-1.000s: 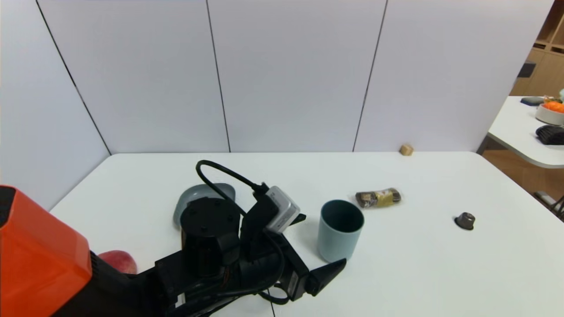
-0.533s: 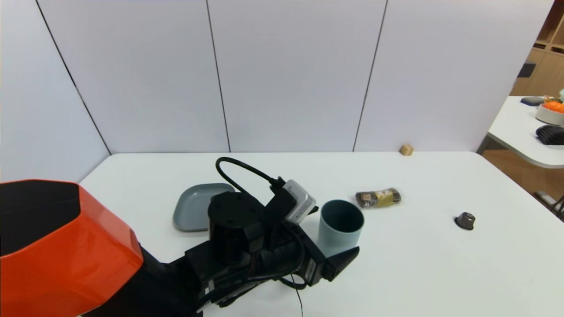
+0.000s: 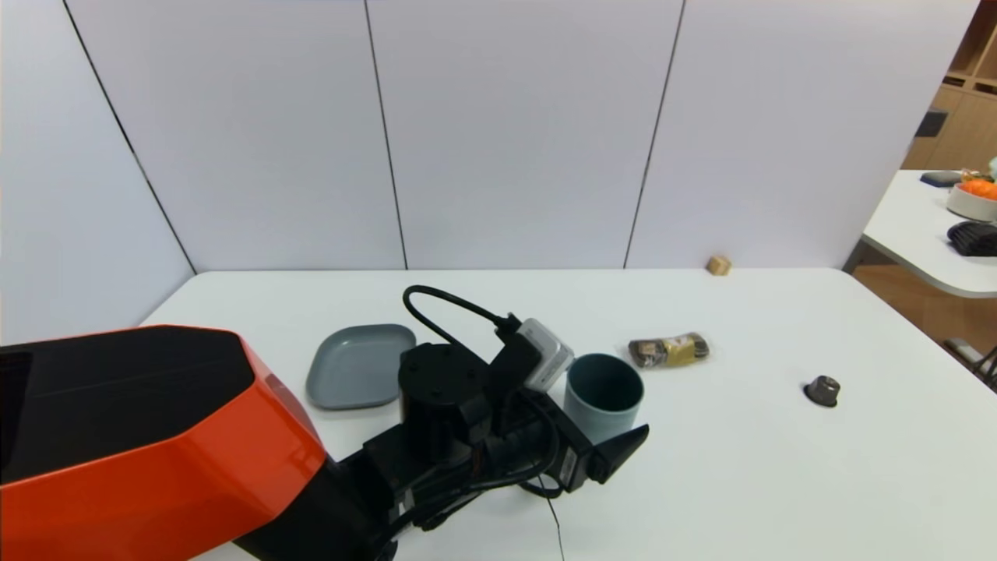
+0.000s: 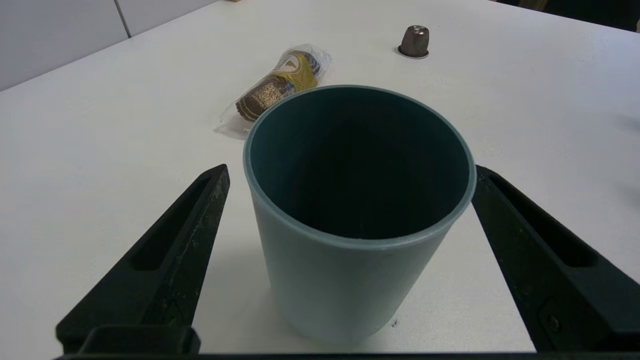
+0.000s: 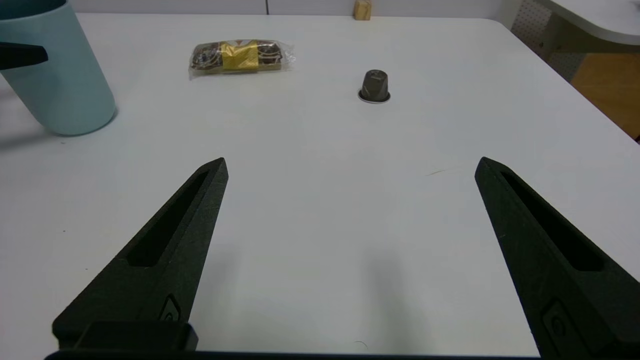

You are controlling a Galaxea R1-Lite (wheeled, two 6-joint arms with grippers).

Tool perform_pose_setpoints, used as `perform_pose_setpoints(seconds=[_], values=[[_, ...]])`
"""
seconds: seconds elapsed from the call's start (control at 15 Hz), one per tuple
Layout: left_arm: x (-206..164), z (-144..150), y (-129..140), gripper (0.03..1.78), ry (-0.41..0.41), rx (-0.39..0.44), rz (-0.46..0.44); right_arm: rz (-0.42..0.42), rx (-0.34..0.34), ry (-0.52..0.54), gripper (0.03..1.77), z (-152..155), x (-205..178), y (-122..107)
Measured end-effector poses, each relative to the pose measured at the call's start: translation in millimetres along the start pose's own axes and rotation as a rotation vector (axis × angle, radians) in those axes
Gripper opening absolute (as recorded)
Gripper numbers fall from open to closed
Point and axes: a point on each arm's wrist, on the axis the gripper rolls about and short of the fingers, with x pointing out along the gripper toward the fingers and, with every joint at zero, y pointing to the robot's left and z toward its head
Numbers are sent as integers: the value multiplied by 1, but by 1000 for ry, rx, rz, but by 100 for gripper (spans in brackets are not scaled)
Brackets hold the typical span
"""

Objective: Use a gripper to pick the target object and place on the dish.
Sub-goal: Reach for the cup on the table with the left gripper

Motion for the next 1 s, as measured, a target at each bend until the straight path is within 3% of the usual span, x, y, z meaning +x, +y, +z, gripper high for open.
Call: perform_pose_setpoints(seconds=[0.4,1.0], values=[[16,-8,3,169,-44,4,0,0,0,0,171,0,0,0],[21,-15,5,169,-45,3,3,0,0,0,171,0,0,0]])
